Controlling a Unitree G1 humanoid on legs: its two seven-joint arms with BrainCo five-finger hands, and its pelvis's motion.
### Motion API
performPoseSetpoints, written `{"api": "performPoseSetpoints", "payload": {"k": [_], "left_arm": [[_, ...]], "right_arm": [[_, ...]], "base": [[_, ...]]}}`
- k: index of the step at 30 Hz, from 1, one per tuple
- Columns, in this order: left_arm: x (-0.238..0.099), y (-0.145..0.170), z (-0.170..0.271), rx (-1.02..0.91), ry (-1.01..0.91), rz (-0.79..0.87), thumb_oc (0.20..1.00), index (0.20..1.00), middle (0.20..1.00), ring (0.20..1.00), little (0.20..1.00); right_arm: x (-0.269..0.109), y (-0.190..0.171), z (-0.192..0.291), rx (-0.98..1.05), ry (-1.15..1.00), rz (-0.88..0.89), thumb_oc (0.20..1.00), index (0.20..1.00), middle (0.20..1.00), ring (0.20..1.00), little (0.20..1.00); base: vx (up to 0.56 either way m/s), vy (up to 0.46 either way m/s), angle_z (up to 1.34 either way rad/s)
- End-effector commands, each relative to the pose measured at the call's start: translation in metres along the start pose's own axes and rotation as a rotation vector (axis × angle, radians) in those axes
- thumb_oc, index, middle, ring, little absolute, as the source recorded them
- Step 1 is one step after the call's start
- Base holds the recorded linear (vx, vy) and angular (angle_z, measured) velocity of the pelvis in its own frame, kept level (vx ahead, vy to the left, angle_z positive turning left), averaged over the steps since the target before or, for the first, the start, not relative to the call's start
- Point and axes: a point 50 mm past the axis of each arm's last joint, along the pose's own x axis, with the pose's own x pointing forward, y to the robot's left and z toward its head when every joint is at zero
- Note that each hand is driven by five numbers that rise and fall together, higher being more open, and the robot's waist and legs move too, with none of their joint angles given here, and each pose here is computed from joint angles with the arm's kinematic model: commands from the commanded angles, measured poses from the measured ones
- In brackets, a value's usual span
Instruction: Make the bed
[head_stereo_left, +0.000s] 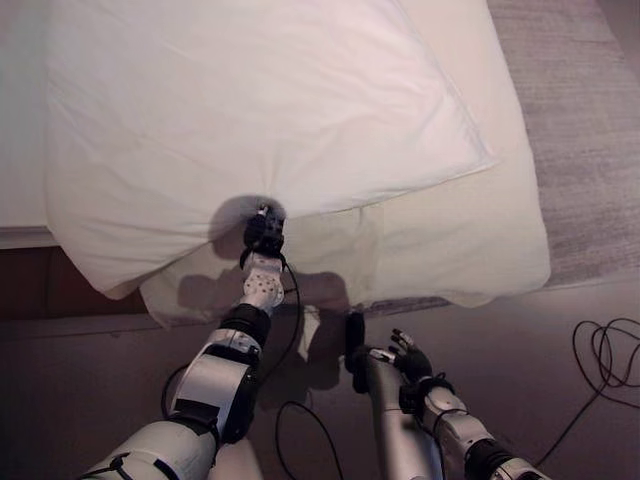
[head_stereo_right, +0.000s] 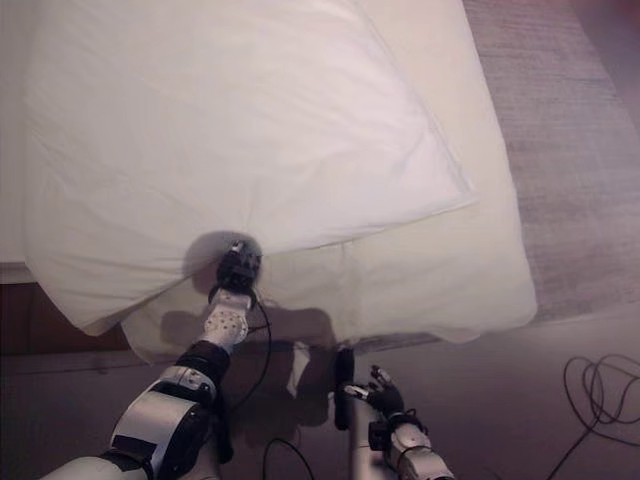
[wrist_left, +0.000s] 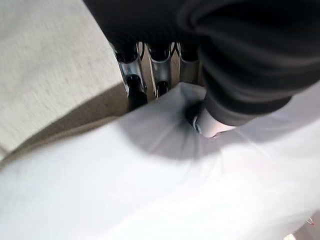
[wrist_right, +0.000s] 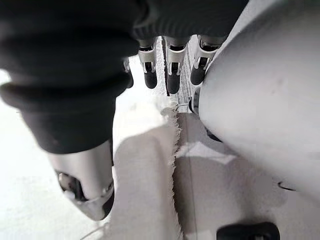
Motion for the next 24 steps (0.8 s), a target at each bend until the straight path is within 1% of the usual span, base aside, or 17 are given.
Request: {"api": "performPoseSetpoints", "payload": {"k": [1, 5, 6, 7, 8, 9, 10, 11, 12, 13, 14, 16, 19, 24], "left_arm": [[0.002, -0.054, 0.008, -0.025, -0.048, -0.211, 0.200, 0.200, 0.200, 0.200, 0.200], [-0.001, -0.067, 0.011, -0.055, -0.071, -0.251, 0.200, 0.200, 0.200, 0.200, 0.200], [-0.006, -0.081, 0.011, -0.080, -0.086, -0.315, 0.200, 0.200, 0.200, 0.200, 0.200], [-0.007, -0.081, 0.011, -0.079, -0.086, -0.315, 0.200, 0.200, 0.200, 0.200, 0.200], [-0.013, -0.091, 0.007, -0.096, -0.081, -0.370, 0.200, 0.200, 0.200, 0.200, 0.200], [-0.013, -0.090, 0.007, -0.096, -0.081, -0.369, 0.200, 0.200, 0.200, 0.200, 0.200], [-0.021, -0.094, 0.000, -0.119, -0.066, -0.411, 0.200, 0.200, 0.200, 0.200, 0.200], [-0.025, -0.096, -0.003, -0.131, -0.059, -0.434, 0.200, 0.200, 0.200, 0.200, 0.200], [-0.025, -0.096, -0.004, -0.130, -0.059, -0.435, 0.200, 0.200, 0.200, 0.200, 0.200], [-0.032, -0.103, -0.008, -0.142, -0.053, -0.475, 0.200, 0.200, 0.200, 0.200, 0.200], [-0.032, -0.103, -0.008, -0.141, -0.053, -0.476, 0.200, 0.200, 0.200, 0.200, 0.200], [-0.039, -0.110, -0.011, -0.166, -0.049, -0.508, 0.200, 0.200, 0.200, 0.200, 0.200], [-0.047, -0.119, -0.014, -0.197, -0.046, -0.544, 0.200, 0.200, 0.200, 0.200, 0.200], [-0.059, -0.128, -0.011, -0.237, -0.057, -0.599, 0.200, 0.200, 0.200, 0.200, 0.200]], "right_arm": [[-0.003, 0.010, 0.009, 0.034, -0.069, 0.044, 1.000, 1.000, 1.000, 1.000, 1.000], [0.001, 0.021, 0.025, 0.063, -0.122, 0.081, 1.000, 1.000, 1.000, 1.000, 1.000], [0.002, 0.031, 0.039, 0.153, -0.165, 0.127, 1.000, 1.000, 1.000, 1.000, 1.000], [0.002, 0.031, 0.039, 0.155, -0.165, 0.128, 1.000, 1.000, 1.000, 1.000, 1.000], [0.002, 0.042, 0.050, 0.218, -0.194, 0.180, 1.000, 1.000, 1.000, 1.000, 1.000], [0.002, 0.042, 0.050, 0.219, -0.194, 0.180, 1.000, 1.000, 1.000, 1.000, 1.000], [0.006, 0.055, 0.066, 0.471, -0.210, 0.230, 1.000, 1.000, 1.000, 1.000, 1.000], [0.008, 0.064, 0.075, 0.524, -0.221, 0.279, 1.000, 1.000, 1.000, 1.000, 1.000], [0.008, 0.064, 0.076, 0.527, -0.221, 0.281, 1.000, 1.000, 1.000, 1.000, 1.000], [0.011, 0.082, 0.093, 0.649, -0.225, 0.365, 1.000, 1.000, 1.000, 1.000, 1.000], [0.011, 0.081, 0.093, 0.652, -0.226, 0.367, 1.000, 1.000, 1.000, 1.000, 1.000], [0.012, 0.097, 0.114, 0.766, -0.246, 0.434, 1.000, 1.000, 1.000, 1.000, 1.000], [0.013, 0.109, 0.148, 0.888, -0.306, 0.500, 1.000, 1.000, 1.000, 1.000, 1.000], [0.008, 0.120, 0.191, 1.065, -0.379, 0.586, 1.000, 1.000, 1.000, 1.000, 1.000]], "base": [[0.00, 0.000, 0.00], [0.01, 0.030, 0.02], [0.00, 0.000, 0.00], [0.02, 0.028, 0.04], [0.01, 0.013, 0.06], [0.02, 0.038, 0.13], [0.01, 0.045, 0.11], [0.01, 0.044, 0.06], [0.00, 0.049, 0.01], [0.00, 0.031, 0.01], [0.00, 0.035, 0.04], [0.01, 0.017, 0.05], [-0.01, 0.022, 0.12], [0.02, 0.027, 0.23]]}}
